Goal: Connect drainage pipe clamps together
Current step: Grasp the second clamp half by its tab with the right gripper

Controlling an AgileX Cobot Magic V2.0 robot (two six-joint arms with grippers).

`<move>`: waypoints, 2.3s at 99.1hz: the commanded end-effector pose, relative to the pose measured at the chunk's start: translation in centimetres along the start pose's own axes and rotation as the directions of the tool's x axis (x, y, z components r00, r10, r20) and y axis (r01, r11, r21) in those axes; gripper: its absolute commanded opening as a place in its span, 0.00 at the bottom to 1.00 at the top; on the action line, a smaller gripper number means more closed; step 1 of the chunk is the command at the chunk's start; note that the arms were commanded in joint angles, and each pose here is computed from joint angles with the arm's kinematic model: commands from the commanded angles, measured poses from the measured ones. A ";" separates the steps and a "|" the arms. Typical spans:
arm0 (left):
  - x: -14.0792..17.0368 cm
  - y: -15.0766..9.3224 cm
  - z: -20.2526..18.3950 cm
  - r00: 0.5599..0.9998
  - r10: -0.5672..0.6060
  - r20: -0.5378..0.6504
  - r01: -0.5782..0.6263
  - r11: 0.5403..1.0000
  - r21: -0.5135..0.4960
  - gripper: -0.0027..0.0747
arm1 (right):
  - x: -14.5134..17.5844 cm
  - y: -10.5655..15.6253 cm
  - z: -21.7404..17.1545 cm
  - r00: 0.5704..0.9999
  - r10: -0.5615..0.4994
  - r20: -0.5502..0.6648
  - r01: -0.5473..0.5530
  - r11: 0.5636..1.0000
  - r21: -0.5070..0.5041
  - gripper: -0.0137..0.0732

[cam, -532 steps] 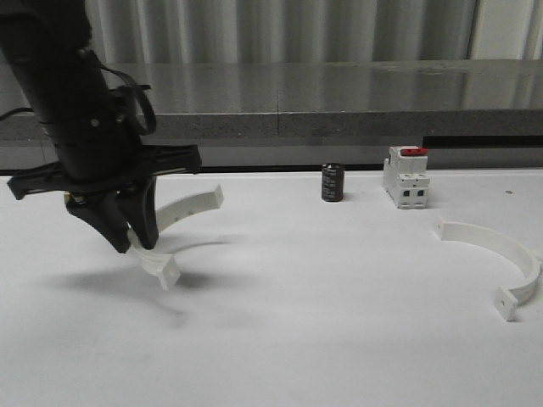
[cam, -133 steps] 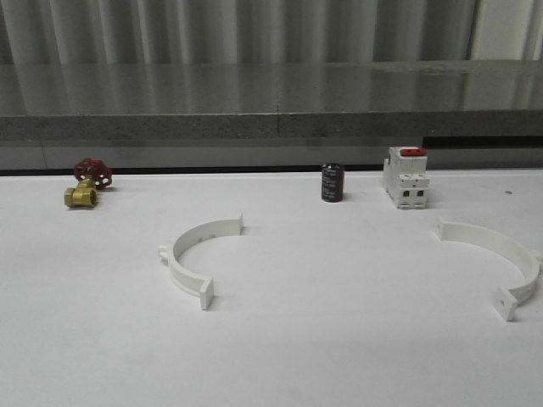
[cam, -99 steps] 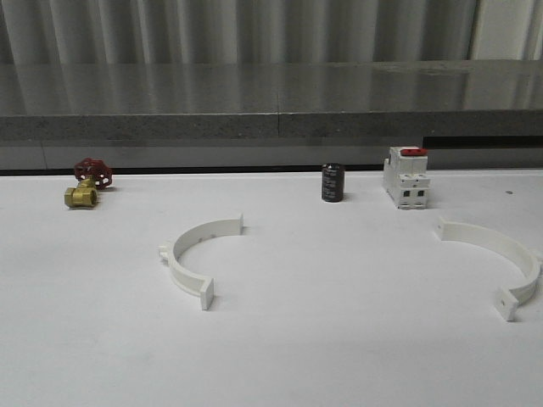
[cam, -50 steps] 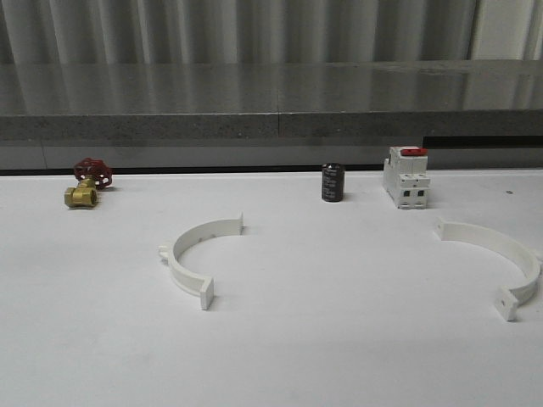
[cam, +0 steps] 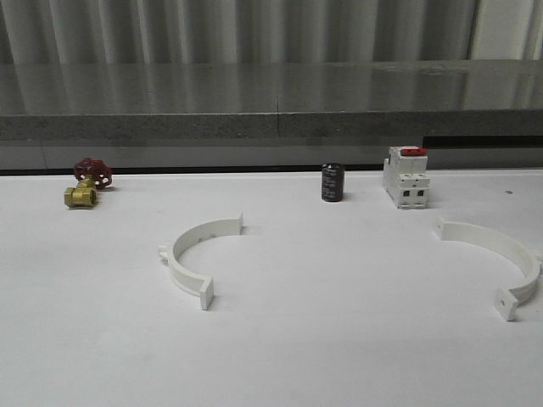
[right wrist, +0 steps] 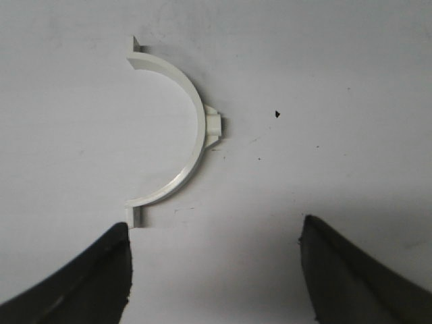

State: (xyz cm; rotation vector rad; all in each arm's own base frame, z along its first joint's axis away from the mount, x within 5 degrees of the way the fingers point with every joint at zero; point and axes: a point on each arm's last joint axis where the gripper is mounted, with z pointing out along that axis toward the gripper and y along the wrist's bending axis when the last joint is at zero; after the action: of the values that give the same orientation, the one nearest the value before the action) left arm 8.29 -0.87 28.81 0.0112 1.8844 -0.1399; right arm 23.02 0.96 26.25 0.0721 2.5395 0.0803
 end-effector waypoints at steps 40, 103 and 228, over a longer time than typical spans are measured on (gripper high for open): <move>-1.4 -0.3 -0.3 0.996 -0.005 0.087 0.002 1.000 0.026 0.01 | -5.1 0.3 7.7 0.998 0.003 -0.068 -0.002 1.000 0.007 0.77; -1.4 -0.3 -0.3 0.996 -0.005 0.087 0.002 1.000 0.026 0.01 | -4.2 1.0 13.1 0.984 -0.019 -0.176 0.020 1.000 0.002 0.65; -1.4 -0.3 -0.3 0.996 -0.005 0.087 0.002 1.000 0.026 0.01 | -5.9 3.6 12.1 0.987 0.015 -0.159 -0.025 0.998 -0.058 0.31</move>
State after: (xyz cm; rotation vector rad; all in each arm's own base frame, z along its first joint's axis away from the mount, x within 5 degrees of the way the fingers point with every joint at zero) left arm 8.29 -0.87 28.81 0.0112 1.8844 -0.1399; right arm 34.25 3.31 16.99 0.0831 2.7797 0.1309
